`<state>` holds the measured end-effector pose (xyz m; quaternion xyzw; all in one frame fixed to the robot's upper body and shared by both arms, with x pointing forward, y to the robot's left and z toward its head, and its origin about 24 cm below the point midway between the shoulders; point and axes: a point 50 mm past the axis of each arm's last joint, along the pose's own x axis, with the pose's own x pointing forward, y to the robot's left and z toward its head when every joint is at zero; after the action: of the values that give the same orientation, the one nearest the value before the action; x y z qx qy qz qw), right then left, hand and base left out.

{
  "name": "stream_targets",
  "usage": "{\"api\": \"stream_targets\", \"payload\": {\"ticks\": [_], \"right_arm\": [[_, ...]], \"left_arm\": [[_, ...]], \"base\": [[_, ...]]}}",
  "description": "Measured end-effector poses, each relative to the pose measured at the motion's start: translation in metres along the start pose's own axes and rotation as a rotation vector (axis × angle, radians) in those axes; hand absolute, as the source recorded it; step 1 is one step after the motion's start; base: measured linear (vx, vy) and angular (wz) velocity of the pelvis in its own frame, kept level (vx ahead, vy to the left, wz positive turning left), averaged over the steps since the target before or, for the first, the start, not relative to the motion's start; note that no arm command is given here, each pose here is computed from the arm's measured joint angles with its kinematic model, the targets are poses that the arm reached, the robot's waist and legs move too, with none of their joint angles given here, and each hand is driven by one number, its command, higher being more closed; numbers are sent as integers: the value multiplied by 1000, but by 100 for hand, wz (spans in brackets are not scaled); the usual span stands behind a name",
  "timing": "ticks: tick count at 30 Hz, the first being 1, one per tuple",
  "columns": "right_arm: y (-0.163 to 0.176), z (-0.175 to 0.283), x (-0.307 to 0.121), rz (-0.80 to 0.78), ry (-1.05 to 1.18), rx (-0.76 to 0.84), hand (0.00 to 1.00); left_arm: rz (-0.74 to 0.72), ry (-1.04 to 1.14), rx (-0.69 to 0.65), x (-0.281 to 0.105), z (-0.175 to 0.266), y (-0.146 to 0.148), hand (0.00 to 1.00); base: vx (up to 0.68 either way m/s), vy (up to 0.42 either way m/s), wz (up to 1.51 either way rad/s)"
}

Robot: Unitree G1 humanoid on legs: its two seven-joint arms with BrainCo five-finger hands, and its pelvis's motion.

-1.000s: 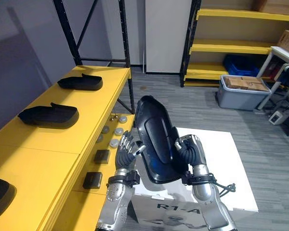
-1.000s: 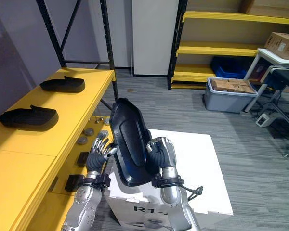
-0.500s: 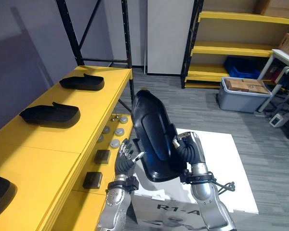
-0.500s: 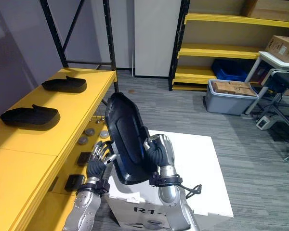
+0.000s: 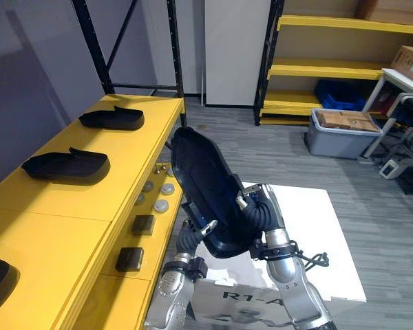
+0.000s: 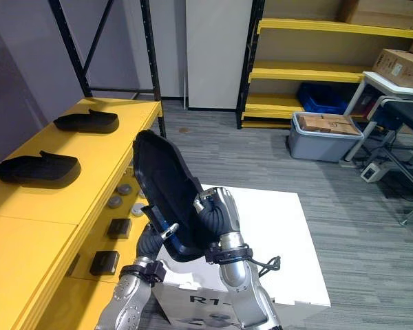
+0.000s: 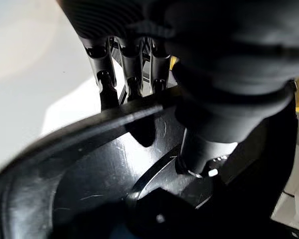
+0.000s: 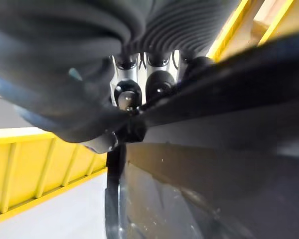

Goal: Walk over and take plastic housings, then place them on the shelf

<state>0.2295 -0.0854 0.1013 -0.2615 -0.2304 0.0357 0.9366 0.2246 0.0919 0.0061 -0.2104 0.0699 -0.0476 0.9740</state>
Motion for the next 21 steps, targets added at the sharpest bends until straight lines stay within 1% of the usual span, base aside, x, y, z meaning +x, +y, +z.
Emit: {"api": "stream_targets", "payload": {"ticks": [1, 3, 10, 15, 16, 17, 18, 19, 20, 21], "right_arm": [[1, 1, 0, 6, -7, 3, 0], [1, 1, -1, 14, -4, 16, 0], [0, 1, -3, 19, 3, 156, 0], [-11, -8, -4, -20, 51, 302, 0], [-15, -10, -5, -41, 64, 353, 0], [-24, -11, -6, -90, 67, 407, 0], [-37, -15, -6, -157, 75, 424, 0], [-54, -21, -7, -241, 83, 441, 0], [-79, -29, -12, -361, 86, 449, 0], [-90, -32, -15, -415, 83, 459, 0]], "left_arm": [[4, 0, -4, 0, 0, 0, 100], [12, -1, -7, 0, 0, 1, 100], [22, -12, 14, 0, 4, 4, 100], [4, -30, 43, 1, 9, 0, 100], [-7, -30, 47, 1, 9, -2, 100], [-13, -29, 38, 1, 9, -3, 100], [-12, -36, 30, 0, 10, -2, 100], [-11, -42, 28, -1, 11, 0, 100], [8, -50, 25, -4, 13, 6, 100], [22, -52, 25, -6, 13, 9, 100]], "base": [[0, 0, 0], [0, 0, 0], [0, 0, 0], [0, 0, 0], [0, 0, 0], [0, 0, 0], [0, 0, 0], [0, 0, 0], [0, 0, 0], [0, 0, 0]]}}
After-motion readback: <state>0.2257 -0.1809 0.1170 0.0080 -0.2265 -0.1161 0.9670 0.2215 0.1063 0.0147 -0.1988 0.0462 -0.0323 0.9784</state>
